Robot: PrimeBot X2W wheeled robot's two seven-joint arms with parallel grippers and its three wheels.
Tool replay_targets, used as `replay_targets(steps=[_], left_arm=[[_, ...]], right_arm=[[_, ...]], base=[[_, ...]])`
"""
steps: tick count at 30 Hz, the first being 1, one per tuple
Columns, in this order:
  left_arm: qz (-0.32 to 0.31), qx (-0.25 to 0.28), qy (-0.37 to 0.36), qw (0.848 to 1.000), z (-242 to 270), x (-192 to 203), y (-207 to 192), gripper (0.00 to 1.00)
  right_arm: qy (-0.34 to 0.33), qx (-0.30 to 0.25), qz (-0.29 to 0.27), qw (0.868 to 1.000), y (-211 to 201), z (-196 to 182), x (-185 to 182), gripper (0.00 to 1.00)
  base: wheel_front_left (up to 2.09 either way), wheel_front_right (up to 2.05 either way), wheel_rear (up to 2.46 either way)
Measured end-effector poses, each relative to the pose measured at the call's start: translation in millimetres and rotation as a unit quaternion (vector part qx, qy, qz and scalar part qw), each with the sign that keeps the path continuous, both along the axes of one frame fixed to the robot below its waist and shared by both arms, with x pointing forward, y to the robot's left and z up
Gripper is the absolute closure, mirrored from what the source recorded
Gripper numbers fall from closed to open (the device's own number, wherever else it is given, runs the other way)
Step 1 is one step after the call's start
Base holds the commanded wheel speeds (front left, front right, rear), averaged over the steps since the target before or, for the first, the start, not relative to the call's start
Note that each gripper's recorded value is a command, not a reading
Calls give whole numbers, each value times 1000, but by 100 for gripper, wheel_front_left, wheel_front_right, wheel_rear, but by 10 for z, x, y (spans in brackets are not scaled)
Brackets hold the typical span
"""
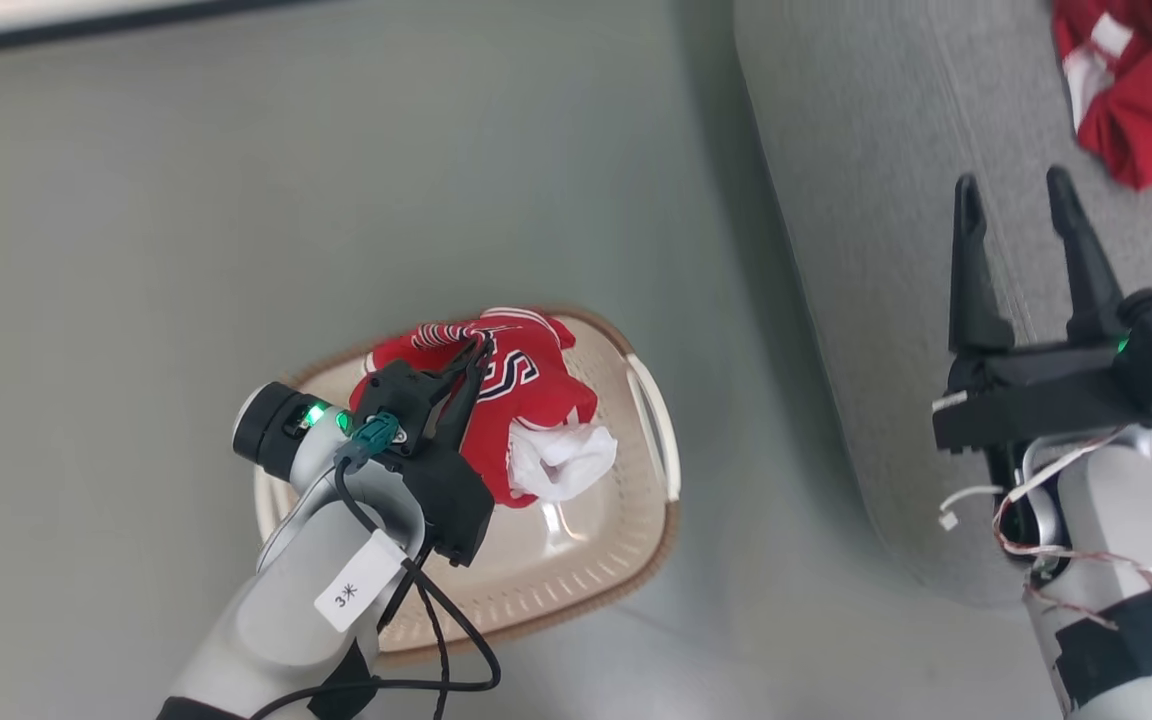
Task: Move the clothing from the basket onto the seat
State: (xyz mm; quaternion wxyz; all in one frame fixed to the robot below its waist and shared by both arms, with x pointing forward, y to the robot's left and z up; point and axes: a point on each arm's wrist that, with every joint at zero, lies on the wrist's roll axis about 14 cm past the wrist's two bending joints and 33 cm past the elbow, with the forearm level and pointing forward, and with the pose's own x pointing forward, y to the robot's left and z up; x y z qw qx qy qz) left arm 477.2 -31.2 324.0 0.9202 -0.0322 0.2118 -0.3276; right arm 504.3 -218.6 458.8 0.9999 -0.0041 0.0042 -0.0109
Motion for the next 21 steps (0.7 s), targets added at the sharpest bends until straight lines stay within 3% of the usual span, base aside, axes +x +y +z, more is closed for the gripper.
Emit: replay_targets(steps=[21], left_arm=[[43,-22,-161,986,1560,-7,315,100]], right_arm=[[-22,29,30,999,348,388,-619,0]], base=[[0,0,0]])
